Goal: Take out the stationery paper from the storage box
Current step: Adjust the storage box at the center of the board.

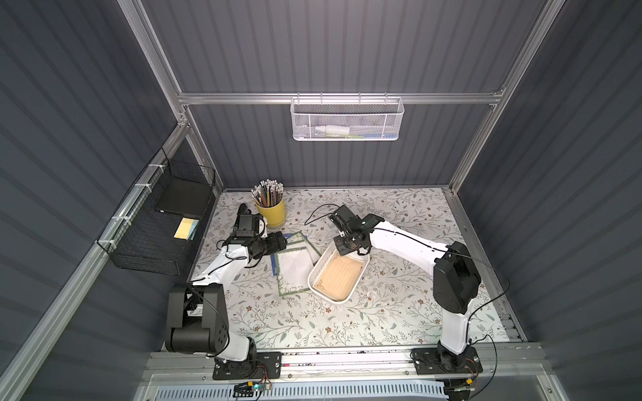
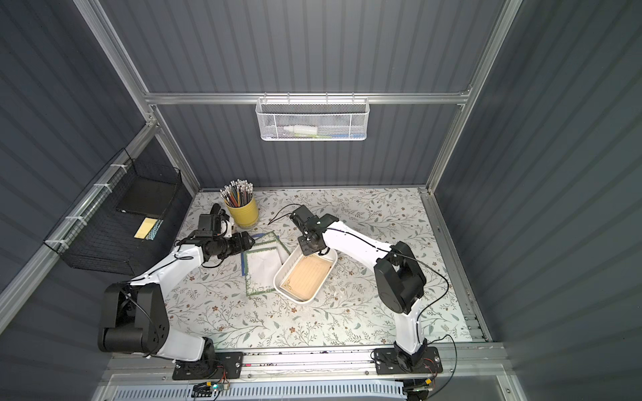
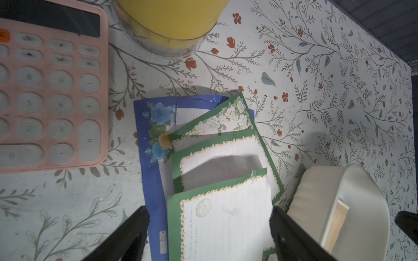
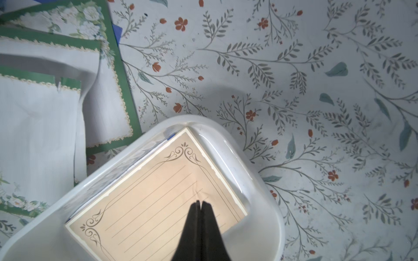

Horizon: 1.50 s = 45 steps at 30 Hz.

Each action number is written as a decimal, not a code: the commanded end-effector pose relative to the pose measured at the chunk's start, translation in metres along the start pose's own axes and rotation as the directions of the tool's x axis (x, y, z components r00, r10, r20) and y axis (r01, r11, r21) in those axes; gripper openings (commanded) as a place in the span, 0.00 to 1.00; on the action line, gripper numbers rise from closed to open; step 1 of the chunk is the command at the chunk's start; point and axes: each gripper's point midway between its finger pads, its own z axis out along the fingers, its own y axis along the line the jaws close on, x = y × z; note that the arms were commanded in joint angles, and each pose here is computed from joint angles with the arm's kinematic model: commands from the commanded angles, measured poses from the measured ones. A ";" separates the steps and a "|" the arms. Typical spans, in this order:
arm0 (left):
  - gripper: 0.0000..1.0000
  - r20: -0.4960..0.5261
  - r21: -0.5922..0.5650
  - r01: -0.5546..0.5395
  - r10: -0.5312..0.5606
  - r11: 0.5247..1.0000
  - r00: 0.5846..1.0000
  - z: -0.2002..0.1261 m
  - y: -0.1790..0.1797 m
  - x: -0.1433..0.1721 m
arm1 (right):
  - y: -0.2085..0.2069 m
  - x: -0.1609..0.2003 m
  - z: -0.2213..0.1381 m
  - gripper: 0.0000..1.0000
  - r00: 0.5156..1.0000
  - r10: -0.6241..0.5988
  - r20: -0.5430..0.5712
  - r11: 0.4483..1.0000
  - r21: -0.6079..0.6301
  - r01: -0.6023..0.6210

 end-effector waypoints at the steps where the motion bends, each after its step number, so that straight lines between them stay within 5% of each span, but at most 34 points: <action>1: 0.86 -0.022 0.045 0.009 -0.008 0.999 1.000 0.003 -0.008 0.007 | -0.015 0.027 0.009 0.00 0.996 0.045 -0.075 0.998 0.046 -0.041; 8: 0.85 -0.033 0.046 0.009 -0.008 0.999 0.999 0.002 -0.007 0.011 | -0.041 0.019 0.036 0.00 0.990 0.117 -0.075 0.991 0.073 -0.112; 20: 0.86 -0.035 0.037 0.007 -0.006 0.999 0.999 -0.002 -0.007 0.011 | -0.039 -0.020 0.096 0.00 0.997 0.024 -0.069 0.997 0.077 -0.018; 30: 0.86 -0.034 0.041 0.015 -0.014 0.999 0.999 -0.001 -0.007 0.011 | 0.019 -0.074 0.071 0.00 0.993 -0.057 0.101 0.987 -0.141 0.071; 38: 0.85 -0.041 0.042 0.019 -0.018 0.999 0.999 0.001 -0.005 0.015 | 0.085 -0.057 0.038 0.00 0.982 -0.126 0.143 0.937 -0.308 0.165; 45: 0.85 -0.043 0.035 0.013 -0.012 0.999 0.999 0.000 -0.004 0.016 | 0.101 -0.014 0.011 0.00 0.987 -0.117 0.108 0.921 -0.360 0.148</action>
